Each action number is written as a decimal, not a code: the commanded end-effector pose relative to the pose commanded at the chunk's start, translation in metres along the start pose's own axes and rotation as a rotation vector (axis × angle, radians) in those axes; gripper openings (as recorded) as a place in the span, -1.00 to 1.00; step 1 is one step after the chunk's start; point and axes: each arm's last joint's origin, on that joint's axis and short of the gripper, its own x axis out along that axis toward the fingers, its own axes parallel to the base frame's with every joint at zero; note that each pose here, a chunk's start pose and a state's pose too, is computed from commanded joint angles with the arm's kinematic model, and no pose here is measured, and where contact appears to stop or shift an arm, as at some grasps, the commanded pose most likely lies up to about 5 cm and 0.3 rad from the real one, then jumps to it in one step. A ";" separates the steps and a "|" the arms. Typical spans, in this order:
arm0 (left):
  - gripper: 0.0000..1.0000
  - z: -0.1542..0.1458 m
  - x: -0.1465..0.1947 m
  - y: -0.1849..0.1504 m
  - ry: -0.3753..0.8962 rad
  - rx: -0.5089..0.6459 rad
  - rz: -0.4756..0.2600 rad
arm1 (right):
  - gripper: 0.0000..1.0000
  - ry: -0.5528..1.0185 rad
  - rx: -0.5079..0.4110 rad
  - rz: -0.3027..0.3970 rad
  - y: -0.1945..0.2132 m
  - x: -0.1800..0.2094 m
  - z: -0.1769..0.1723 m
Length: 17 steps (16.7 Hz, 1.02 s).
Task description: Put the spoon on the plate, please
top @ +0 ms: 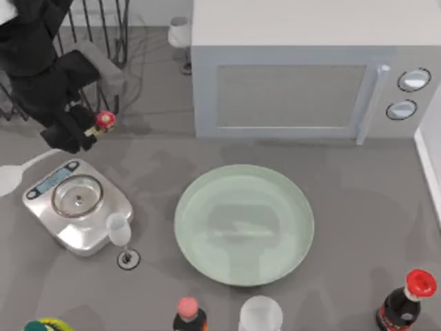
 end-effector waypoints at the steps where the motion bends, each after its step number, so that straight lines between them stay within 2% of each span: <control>1: -1.00 0.029 0.002 -0.026 0.000 0.113 -0.006 | 1.00 0.000 0.000 0.000 0.000 0.000 0.000; 3: -1.00 0.074 0.009 -0.081 0.010 0.321 -0.024 | 1.00 0.000 0.000 0.000 0.000 0.000 0.000; 5: -1.00 0.105 0.015 -0.129 0.010 0.486 -0.031 | 1.00 0.000 0.000 0.000 0.000 0.000 0.000; 8: -1.00 0.135 0.028 -0.180 0.007 0.628 -0.047 | 1.00 0.000 0.000 0.000 0.000 0.000 0.000; 10: -1.00 0.142 0.036 -0.194 0.017 0.661 -0.062 | 1.00 0.000 0.000 0.000 0.000 0.000 0.000; 17: -1.00 0.142 0.036 -0.197 0.007 0.674 -0.065 | 1.00 0.000 0.000 0.000 0.000 0.000 0.000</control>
